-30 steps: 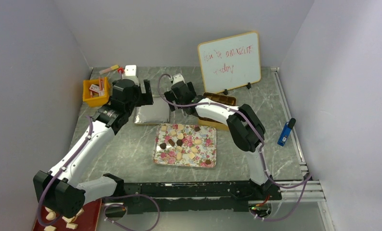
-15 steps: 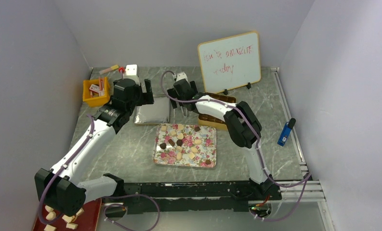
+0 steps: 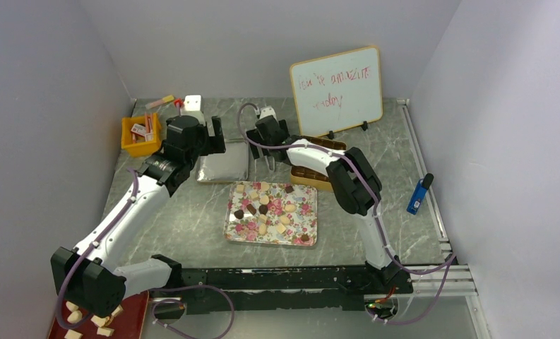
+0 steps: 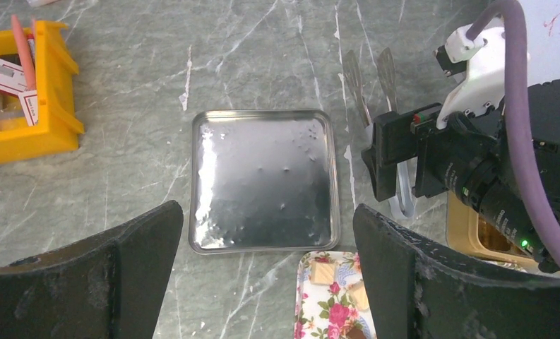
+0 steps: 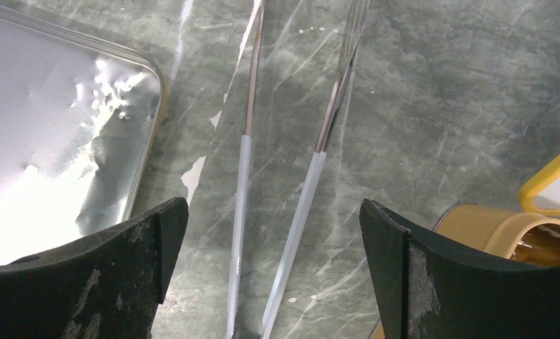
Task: Pack the chocolate
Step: Pick up the clamp at the center of the board, then pick up the fake chocolate from the plate, then place the fake chocolate in the packing box.
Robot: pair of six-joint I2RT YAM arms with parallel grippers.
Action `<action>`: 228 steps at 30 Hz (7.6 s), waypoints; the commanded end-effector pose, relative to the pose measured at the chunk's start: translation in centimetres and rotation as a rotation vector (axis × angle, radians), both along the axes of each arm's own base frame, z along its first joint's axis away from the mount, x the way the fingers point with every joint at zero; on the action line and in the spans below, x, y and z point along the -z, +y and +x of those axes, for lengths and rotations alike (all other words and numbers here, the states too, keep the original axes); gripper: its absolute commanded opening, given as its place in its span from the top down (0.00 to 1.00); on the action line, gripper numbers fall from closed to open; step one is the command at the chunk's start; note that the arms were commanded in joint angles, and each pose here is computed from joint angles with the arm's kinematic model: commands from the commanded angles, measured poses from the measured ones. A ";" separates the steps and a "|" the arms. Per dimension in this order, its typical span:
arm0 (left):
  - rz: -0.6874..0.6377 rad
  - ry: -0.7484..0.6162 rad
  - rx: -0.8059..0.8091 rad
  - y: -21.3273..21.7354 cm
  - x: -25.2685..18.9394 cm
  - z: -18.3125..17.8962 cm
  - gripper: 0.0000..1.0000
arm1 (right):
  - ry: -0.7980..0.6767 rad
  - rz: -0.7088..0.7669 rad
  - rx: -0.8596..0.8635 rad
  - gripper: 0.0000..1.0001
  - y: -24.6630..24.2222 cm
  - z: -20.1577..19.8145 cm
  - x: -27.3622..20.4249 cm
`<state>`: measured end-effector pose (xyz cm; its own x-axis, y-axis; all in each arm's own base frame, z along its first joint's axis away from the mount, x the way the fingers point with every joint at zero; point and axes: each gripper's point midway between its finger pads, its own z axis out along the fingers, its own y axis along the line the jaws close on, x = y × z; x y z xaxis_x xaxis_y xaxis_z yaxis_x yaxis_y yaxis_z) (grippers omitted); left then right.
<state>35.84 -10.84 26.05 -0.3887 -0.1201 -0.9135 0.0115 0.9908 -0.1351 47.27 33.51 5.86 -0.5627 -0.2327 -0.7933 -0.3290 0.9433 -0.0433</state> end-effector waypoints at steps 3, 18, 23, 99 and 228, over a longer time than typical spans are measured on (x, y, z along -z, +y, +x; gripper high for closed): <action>0.014 -0.024 -0.017 0.4 -0.3 0.4 0.05 | -0.019 0.058 0.027 0.05 0.1 1.7 -0.8; 0.038 -0.017 -0.019 0.5 0.2 0.7 0.05 | 0.022 0.082 0.010 0.20 1.0 2.1 0.8; 0.044 -0.016 -0.022 0.8 0.4 0.7 0.05 | 0.031 0.083 0.002 0.30 1.1 2.0 1.0; -0.099 0.052 0.073 -1.6 1.6 -1.1 0.08 | 0.260 0.016 0.011 0.79 -5.3 -21.5 -12.7; -0.148 0.085 0.114 -3.3 2.9 -0.4 0.14 | 0.397 -0.082 0.038 0.54 -9.8 -33.5 -3.7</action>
<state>34.92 -13.85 21.16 -0.5297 -0.1686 -0.8312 0.0953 0.9620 -0.2559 13.33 23.43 9.58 -0.8397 -0.2619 -0.4758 -0.2943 0.9557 -0.0065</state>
